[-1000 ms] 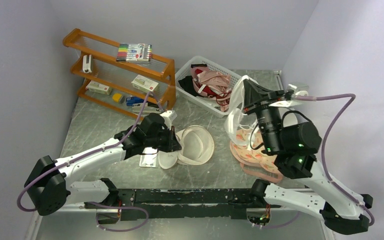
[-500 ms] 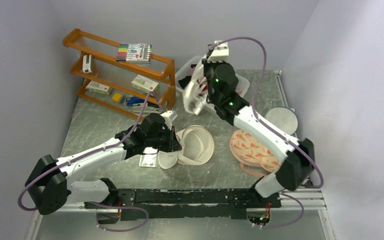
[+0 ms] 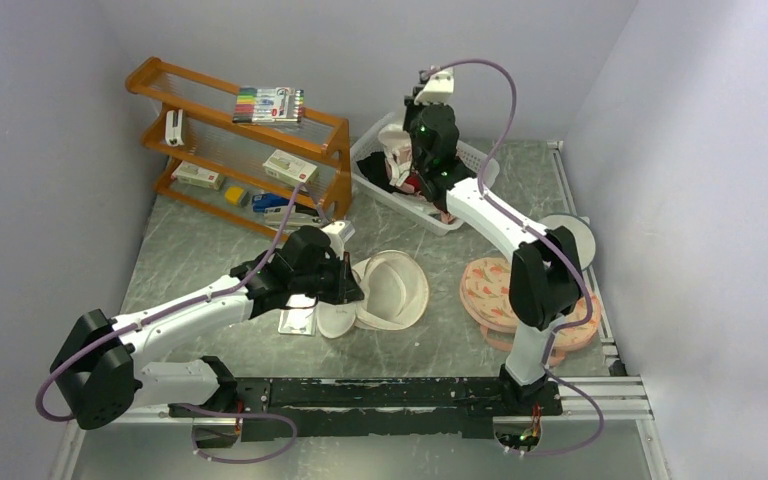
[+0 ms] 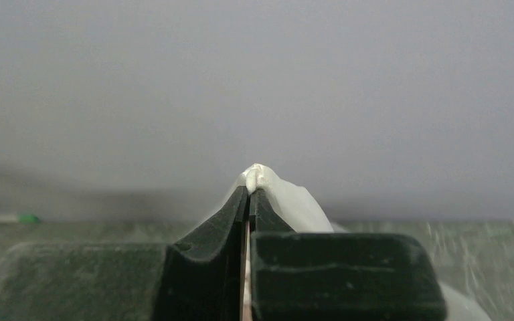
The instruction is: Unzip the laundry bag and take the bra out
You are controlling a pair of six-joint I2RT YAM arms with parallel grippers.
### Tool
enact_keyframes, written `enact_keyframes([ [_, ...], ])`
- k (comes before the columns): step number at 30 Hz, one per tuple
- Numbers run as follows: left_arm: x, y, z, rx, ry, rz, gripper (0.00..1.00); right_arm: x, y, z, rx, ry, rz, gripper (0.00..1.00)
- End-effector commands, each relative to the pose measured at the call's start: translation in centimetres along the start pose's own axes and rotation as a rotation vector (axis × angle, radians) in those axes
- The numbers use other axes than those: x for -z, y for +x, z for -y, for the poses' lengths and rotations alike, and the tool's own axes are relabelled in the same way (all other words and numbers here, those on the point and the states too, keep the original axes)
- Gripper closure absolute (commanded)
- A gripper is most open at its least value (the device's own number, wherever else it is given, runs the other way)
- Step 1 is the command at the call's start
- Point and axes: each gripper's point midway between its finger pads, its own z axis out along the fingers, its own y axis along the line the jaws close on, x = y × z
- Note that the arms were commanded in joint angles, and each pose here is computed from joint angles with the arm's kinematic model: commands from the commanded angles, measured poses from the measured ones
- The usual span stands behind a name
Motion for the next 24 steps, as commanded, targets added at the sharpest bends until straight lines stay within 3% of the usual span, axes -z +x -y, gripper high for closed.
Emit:
enact_keyframes([
  [1,0.4,-1.0,1.2,-0.004,0.029,0.025,0.93,0.5,8.9,3.3,0.024,0.054,-0.159,1.0],
  [11,-0.2,-0.8,1.3,-0.008,0.042,0.004,0.93,6.6,19.8,12.3,-0.091,0.121,-0.445,1.0],
  [17,-0.6,-1.1,1.6,-0.007,0.049,0.006,0.93,8.1,23.2,11.1,-0.11,-0.03,-0.568,1.0],
  [24,-1.0,-1.1,1.6,-0.002,0.039,-0.014,0.93,8.4,25.5,12.6,-0.126,0.048,-0.636,1.0],
])
